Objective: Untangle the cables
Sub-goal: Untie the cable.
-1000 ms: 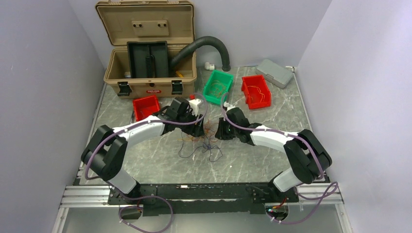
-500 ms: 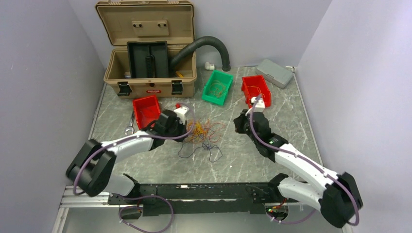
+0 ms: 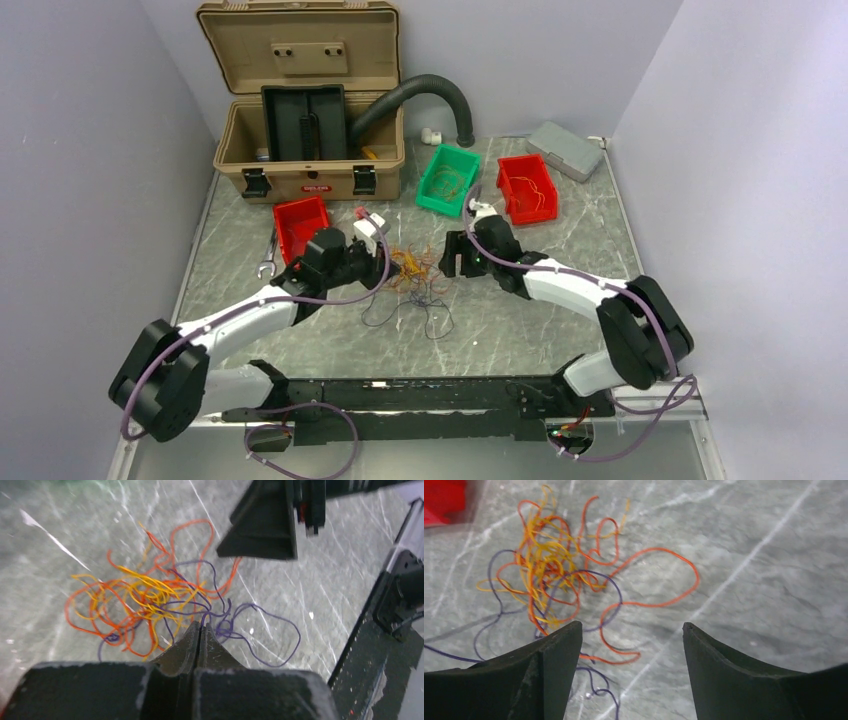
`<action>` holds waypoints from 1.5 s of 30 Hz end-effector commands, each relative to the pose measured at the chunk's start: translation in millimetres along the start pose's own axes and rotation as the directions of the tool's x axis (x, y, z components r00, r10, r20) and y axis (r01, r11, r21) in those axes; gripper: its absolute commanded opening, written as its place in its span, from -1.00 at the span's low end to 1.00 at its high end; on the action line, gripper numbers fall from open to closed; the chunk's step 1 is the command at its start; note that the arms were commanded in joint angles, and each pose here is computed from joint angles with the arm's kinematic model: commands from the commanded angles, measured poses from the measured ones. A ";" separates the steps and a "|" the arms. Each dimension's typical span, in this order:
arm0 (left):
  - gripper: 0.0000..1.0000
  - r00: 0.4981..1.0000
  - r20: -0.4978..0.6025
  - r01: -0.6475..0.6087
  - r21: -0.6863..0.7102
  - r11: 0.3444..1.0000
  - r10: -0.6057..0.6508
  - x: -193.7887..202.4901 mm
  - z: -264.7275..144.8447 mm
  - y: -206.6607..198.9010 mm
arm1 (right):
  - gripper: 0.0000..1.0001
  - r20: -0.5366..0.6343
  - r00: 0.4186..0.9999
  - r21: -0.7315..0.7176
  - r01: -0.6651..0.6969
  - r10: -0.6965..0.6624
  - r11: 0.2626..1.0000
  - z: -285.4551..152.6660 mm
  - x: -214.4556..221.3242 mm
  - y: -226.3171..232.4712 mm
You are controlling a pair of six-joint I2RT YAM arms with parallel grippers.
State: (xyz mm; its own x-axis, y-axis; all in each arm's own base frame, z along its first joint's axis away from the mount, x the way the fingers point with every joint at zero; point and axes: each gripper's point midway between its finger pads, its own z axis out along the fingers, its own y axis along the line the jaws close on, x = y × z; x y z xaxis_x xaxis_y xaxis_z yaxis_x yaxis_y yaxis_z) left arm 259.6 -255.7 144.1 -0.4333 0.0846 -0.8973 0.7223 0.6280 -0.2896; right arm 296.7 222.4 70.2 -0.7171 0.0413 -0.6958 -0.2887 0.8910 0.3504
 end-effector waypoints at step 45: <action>0.37 0.824 -0.232 0.473 -0.221 0.853 -0.517 -10.9 46.6 32.4 | -1.00 0.153 0.981 -0.142 0.141 -0.119 0.980 0.2 -52.4 60.2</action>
State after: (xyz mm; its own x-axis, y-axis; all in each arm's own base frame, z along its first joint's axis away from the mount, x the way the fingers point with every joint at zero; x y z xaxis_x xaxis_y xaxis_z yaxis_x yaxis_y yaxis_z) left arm 317.6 -260.2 132.3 -0.7681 -0.0405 -0.6391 0.3802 0.7742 -0.5060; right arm 316.4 264.5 113.0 -0.6201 0.0021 -0.7845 -0.4227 0.8416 0.3363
